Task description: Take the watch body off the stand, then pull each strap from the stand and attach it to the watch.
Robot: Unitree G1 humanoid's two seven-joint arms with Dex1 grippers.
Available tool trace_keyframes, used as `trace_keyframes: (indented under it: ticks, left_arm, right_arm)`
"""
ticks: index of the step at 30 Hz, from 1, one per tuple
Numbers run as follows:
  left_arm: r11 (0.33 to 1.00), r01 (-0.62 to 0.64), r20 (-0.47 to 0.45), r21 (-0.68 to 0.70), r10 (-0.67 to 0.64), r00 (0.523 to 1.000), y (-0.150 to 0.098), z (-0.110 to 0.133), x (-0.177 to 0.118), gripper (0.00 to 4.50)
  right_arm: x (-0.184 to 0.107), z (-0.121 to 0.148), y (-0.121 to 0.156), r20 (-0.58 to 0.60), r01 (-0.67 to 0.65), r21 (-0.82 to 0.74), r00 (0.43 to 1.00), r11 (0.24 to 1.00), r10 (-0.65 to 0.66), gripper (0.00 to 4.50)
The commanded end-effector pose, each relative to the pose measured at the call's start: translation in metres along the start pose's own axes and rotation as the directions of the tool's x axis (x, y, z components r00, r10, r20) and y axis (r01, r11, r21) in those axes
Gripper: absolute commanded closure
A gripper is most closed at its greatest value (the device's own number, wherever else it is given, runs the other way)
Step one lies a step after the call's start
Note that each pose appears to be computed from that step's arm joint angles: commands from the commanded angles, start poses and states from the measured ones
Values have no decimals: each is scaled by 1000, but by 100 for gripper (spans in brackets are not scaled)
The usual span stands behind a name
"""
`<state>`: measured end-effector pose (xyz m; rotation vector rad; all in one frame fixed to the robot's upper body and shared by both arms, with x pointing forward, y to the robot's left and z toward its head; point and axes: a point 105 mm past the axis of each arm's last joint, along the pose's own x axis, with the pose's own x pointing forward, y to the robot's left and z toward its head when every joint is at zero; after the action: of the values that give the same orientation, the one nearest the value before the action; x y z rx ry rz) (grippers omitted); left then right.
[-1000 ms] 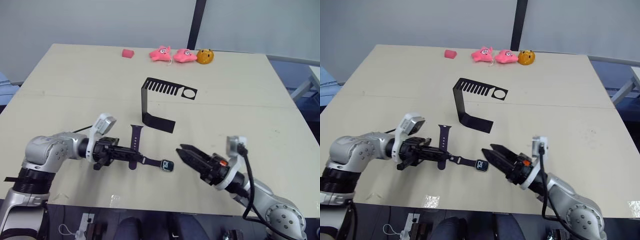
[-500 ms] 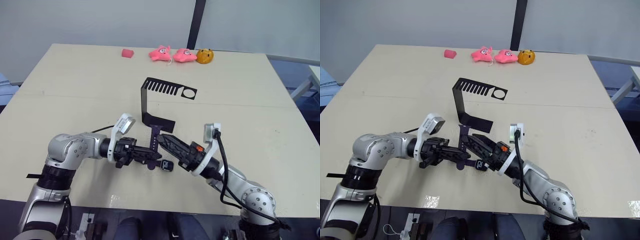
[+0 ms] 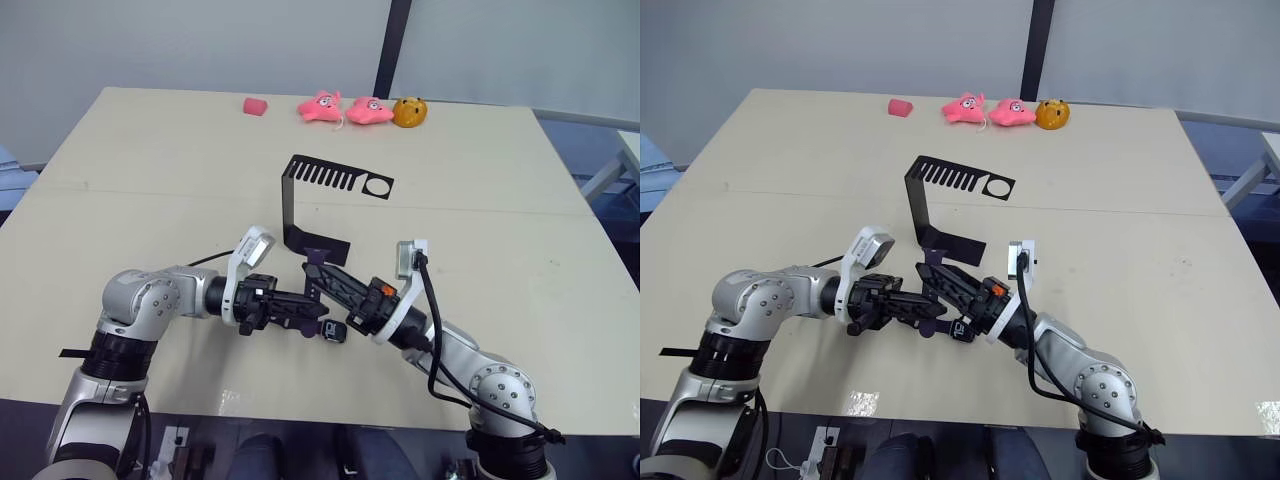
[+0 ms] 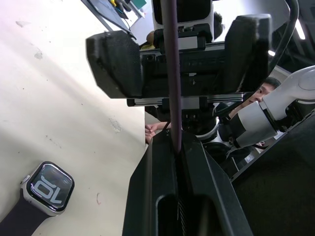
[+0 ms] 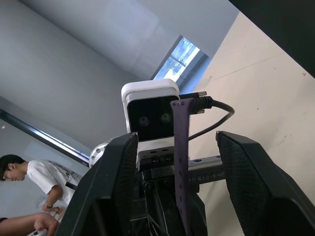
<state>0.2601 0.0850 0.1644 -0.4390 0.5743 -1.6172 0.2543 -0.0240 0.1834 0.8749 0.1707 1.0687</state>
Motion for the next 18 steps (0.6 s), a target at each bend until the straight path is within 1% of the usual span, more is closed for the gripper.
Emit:
trace_keyframes:
  ticks: [1,18]
  left_arm:
    - [999,9,8,49,-10,1000,-5,4,-1,450]
    - [998,0,19,56,-1,1000,-3,6,-2,450]
  right_arm:
    - [2,9,7,45,-38,-20,998,999,39,181]
    - [1,12,3,65,-32,-14,997,999,33,181]
